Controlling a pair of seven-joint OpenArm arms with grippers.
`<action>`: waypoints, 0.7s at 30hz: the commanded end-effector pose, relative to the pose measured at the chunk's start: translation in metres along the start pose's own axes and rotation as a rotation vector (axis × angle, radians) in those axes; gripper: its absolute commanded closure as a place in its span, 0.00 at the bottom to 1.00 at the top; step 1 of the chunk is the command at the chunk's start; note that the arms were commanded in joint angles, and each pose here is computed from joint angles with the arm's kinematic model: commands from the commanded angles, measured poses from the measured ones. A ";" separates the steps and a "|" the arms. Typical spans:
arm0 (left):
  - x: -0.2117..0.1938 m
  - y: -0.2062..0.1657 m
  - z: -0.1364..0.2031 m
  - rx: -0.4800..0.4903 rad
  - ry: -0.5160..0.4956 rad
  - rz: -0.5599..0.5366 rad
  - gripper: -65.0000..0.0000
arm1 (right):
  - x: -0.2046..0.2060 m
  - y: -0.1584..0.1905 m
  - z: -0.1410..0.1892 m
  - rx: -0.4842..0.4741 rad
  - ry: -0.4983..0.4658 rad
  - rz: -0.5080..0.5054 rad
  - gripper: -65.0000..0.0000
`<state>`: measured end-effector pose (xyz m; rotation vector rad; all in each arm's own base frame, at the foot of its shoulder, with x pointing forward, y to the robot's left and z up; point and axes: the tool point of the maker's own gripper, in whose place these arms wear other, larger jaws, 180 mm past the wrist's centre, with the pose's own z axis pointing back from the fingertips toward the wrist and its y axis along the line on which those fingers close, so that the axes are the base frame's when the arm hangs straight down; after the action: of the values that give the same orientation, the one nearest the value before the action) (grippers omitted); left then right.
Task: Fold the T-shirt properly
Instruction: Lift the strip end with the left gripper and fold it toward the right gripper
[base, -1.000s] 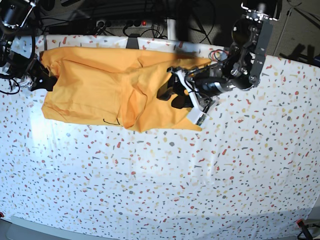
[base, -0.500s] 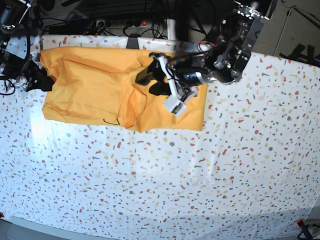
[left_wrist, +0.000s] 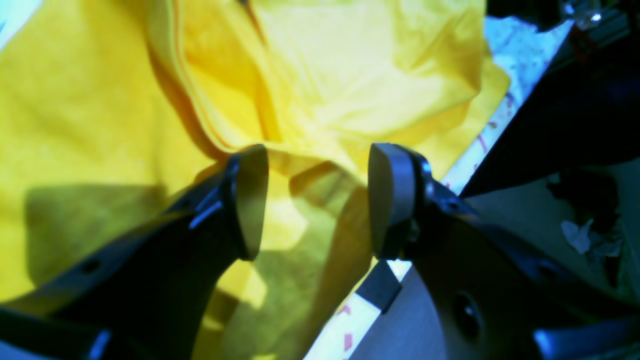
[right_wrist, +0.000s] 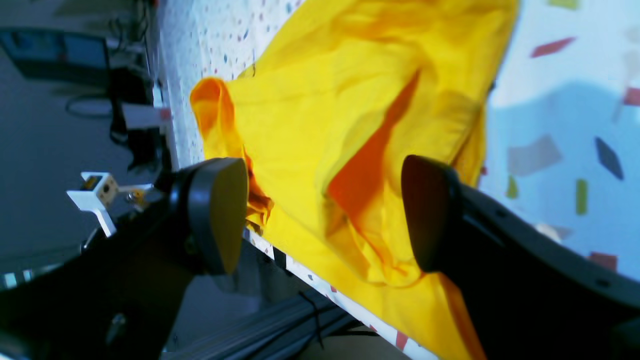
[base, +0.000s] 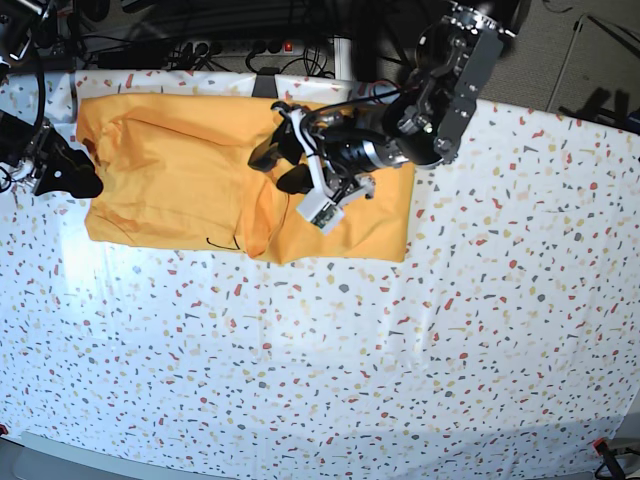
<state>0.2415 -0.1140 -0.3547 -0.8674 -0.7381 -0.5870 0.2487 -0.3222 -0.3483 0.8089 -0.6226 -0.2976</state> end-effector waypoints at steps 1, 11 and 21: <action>0.021 -0.007 0.000 -0.025 -0.062 -0.015 0.52 | 0.018 0.008 0.008 0.012 -0.038 0.034 0.27; 0.037 -0.006 0.000 -0.024 -0.118 -0.029 0.52 | 0.003 -0.022 0.011 -0.154 0.049 0.050 0.27; 0.032 0.000 -0.006 0.040 -0.061 -0.136 0.52 | 0.019 -0.038 0.013 -0.244 -0.036 0.076 0.27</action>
<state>0.2554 -0.1199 -0.3508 -0.7720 -0.8089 -0.6763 0.2456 -0.3547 -0.3777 0.5604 -0.5907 -0.3282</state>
